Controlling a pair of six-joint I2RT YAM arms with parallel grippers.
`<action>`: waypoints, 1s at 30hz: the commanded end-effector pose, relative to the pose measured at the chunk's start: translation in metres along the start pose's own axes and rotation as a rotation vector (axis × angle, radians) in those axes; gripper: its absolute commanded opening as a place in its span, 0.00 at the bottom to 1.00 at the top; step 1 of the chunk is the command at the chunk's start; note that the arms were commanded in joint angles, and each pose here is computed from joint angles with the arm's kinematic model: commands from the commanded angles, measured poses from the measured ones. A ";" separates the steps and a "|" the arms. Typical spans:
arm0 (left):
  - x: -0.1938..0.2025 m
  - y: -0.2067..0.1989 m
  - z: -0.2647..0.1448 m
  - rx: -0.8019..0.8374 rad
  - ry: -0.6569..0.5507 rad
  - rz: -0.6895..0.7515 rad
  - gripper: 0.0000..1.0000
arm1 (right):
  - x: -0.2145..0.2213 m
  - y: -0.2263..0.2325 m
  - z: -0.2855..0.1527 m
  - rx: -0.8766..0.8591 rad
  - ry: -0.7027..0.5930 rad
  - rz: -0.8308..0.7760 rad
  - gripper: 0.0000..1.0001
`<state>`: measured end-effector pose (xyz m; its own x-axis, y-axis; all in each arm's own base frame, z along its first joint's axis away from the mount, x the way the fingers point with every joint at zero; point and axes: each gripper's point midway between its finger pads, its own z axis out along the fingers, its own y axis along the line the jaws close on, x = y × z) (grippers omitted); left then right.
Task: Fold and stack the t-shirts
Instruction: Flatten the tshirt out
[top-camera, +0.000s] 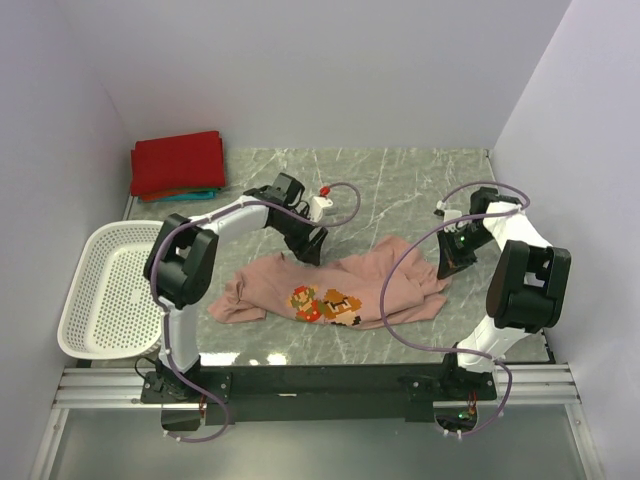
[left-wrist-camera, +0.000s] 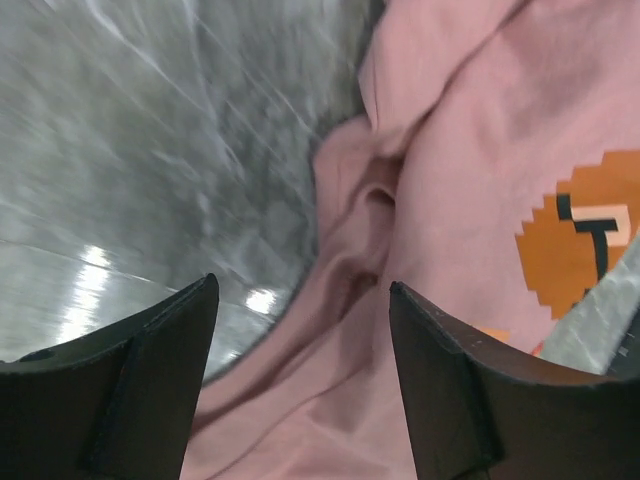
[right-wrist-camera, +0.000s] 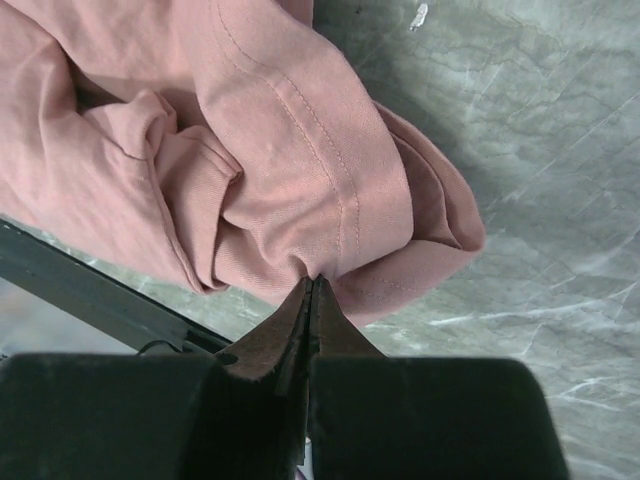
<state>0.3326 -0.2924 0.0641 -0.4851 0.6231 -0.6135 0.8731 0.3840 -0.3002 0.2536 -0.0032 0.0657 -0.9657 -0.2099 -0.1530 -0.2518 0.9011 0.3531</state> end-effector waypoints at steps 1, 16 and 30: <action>-0.017 -0.027 -0.010 0.099 -0.032 -0.031 0.73 | -0.017 0.003 -0.012 -0.002 -0.055 -0.001 0.00; -0.001 -0.054 0.014 0.247 0.026 -0.130 0.62 | -0.030 -0.005 -0.008 -0.005 -0.049 0.019 0.00; -0.035 -0.022 -0.007 0.091 -0.064 -0.039 0.01 | -0.041 -0.008 -0.009 0.005 -0.080 0.040 0.00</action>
<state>0.2952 -0.3146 0.0457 -0.6114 0.6197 -0.4920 0.7774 0.3546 -0.5195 0.2756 -0.0037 0.0681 -0.9724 -0.1706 -0.1593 -0.2187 0.9046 0.3660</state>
